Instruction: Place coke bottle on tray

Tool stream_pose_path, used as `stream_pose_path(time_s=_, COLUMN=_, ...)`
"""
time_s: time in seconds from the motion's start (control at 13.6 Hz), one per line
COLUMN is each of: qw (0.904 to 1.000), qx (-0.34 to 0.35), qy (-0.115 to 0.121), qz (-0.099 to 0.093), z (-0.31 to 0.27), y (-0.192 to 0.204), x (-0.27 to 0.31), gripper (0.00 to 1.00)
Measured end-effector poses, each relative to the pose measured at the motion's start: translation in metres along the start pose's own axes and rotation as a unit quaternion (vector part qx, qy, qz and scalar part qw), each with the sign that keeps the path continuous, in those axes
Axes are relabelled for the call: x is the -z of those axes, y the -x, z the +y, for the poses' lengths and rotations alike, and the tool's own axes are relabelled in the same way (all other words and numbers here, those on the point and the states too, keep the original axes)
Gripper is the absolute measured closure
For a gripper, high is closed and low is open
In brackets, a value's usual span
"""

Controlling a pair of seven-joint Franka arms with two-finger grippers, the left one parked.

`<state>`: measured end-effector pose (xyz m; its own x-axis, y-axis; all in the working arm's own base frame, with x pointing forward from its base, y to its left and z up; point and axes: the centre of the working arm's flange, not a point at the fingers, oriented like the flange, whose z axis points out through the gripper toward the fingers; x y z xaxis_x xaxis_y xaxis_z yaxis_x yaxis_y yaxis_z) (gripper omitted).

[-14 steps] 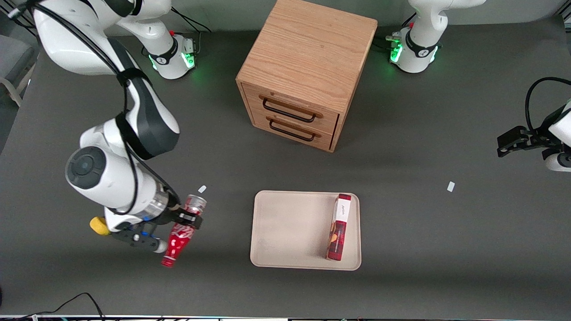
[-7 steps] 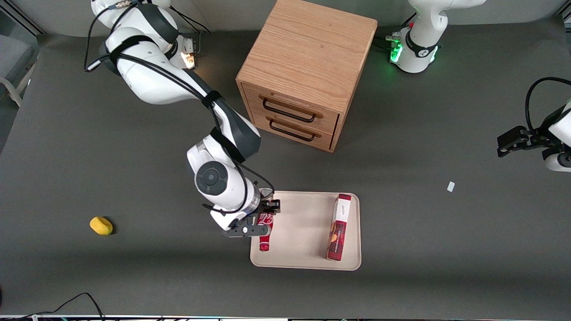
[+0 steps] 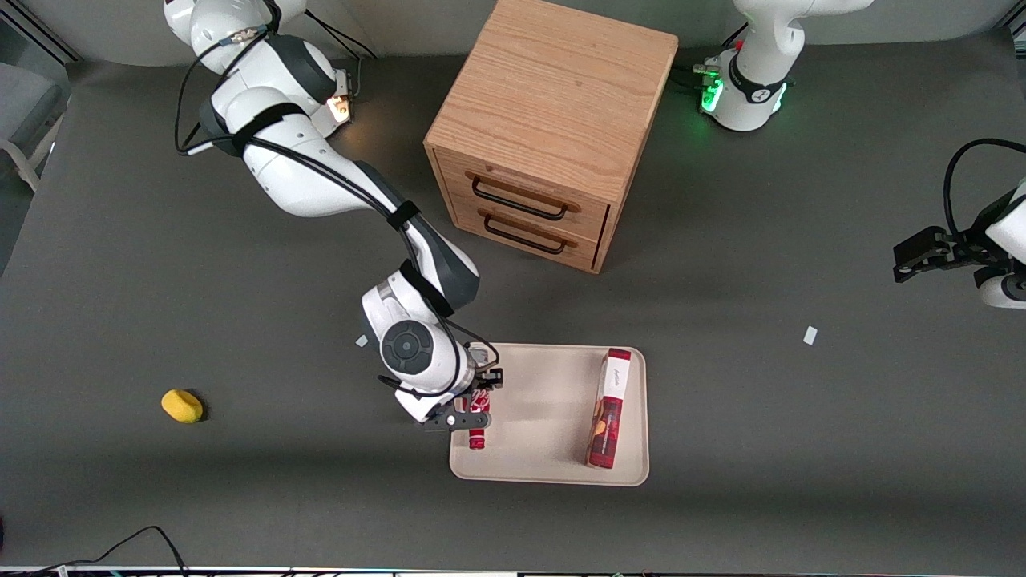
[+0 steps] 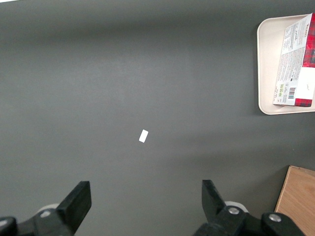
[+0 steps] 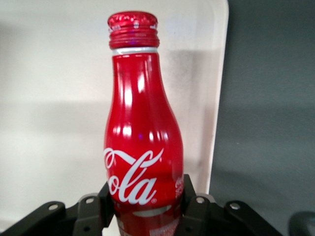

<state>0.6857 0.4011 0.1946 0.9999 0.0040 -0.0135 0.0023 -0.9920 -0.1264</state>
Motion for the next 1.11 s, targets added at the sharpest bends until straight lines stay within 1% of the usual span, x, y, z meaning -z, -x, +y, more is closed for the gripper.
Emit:
stream_pose_path(time_s=0.15, qw=1.0000, qx=-0.001, qy=0.000, qz=-0.002, z=0.0014, y=-0.0002, x=-0.0067, gripper=0.46)
stream_pose_path(time_s=0.44, qw=1.0000, qx=-0.004, qy=-0.001, qz=0.007, z=0.0054, y=-0.0040, x=-0.0089, gripper=0.46)
stream_pose_path(time_s=0.52, qw=1.0000, qx=-0.005, qy=-0.001, qz=0.008, z=0.0069, y=-0.0049, x=-0.0088, gripper=0.40)
stream_pose_path(time_s=0.66, qw=0.9999, qx=-0.006, qy=-0.002, qz=0.010, z=0.0076, y=-0.0059, x=-0.0081, gripper=0.18)
stream_pose_path(time_s=0.81, qw=0.9999, qx=-0.006, qy=-0.004, qz=0.013, z=0.0072, y=-0.0066, x=-0.0073, gripper=0.00)
stream_pose_path(time_s=1.03, qw=0.9999, qx=-0.006, qy=-0.005, qz=0.016, z=0.0075, y=-0.0075, x=-0.0063, gripper=0.00)
stream_pose_path(time_s=1.11, qw=0.9998, qx=-0.007, qy=-0.007, qz=0.019, z=0.0073, y=-0.0092, x=-0.0027, gripper=0.00)
